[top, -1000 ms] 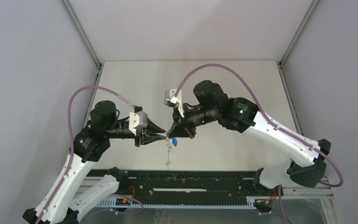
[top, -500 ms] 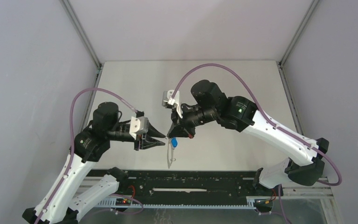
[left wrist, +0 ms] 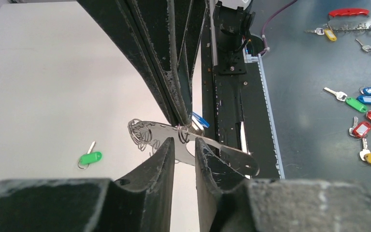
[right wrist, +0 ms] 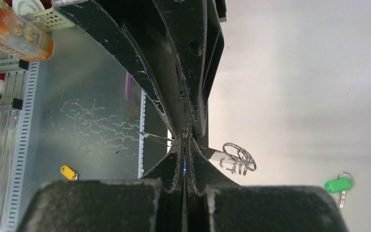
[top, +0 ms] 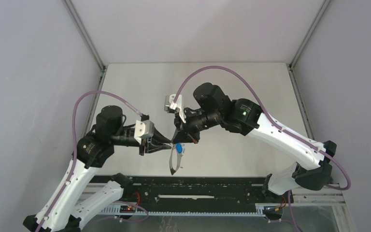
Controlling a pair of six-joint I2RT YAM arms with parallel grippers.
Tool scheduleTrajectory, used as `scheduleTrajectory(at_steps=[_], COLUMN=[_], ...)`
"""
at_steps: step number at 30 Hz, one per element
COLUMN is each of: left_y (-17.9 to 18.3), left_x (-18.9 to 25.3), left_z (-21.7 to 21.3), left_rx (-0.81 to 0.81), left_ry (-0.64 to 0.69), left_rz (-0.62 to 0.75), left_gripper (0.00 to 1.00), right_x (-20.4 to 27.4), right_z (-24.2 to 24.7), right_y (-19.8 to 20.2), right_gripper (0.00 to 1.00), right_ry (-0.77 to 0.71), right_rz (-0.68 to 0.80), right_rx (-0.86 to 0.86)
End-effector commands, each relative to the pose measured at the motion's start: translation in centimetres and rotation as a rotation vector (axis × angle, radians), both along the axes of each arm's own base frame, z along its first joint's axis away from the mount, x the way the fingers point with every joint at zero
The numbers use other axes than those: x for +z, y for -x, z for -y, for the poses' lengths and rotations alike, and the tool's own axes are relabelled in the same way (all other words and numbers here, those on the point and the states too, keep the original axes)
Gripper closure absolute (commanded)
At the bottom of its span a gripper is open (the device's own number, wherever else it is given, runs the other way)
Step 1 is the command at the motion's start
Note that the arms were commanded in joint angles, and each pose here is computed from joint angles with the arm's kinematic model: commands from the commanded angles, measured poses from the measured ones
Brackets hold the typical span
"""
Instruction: Put the keys on the keyring
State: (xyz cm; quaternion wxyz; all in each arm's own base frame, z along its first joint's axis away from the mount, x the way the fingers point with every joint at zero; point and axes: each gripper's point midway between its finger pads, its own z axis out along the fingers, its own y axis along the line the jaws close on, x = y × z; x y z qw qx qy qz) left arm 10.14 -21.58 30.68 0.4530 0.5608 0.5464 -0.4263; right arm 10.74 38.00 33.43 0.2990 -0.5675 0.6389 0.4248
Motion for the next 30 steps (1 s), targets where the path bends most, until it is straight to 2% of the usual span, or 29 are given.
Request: scheduleTrajectory(at_steps=[1, 8, 13, 16, 19, 22, 26, 30], left_y=[0.5, 0.4, 0.3, 0.3, 0.3, 0.1, -0.3, -0.9], left_x=[2.8, 2.8, 2.6, 2.5, 2.7, 3.3, 4.5, 6.2], left_z=[0.3, 0.3, 0.2, 0.1, 0.1, 0.2, 0.6, 0.7], left_rx=[-0.028, -0.024, -0.023, -0.025, -0.026, -0.012, 0.022, 0.073], left_ry=[0.053, 0.05, 0.041, 0.038, 0.041, 0.061, 0.124, 0.208], left_rz=[0.052, 0.06, 0.081, 0.094, 0.095, 0.102, 0.11, 0.124], left_gripper=[0.75, 0.85, 0.99, 1.0, 1.0, 1.0, 1.0, 1.0], right_x=[2.7, 2.7, 2.7, 2.6, 3.4, 4.9, 6.8, 6.6], right_z=[-0.8, -1.2, -1.2, -1.0, -0.7, 0.2, 1.9, 2.6], right_y=[0.3, 0.4, 0.4, 0.2, -0.2, -1.1, -1.5, -1.1], right_gripper=[1.0, 1.0, 1.0, 0.99, 0.8, 0.62, 0.56, 0.55], right_ry=[-0.075, -0.066, -0.06, -0.055, -0.086, -0.176, -0.33, -0.382], right_rz=[0.044, 0.043, 0.044, 0.043, 0.021, -0.019, -0.083, -0.134], right_rx=[0.033, 0.049, 0.049, 0.036, 0.01, -0.038, -0.085, -0.099])
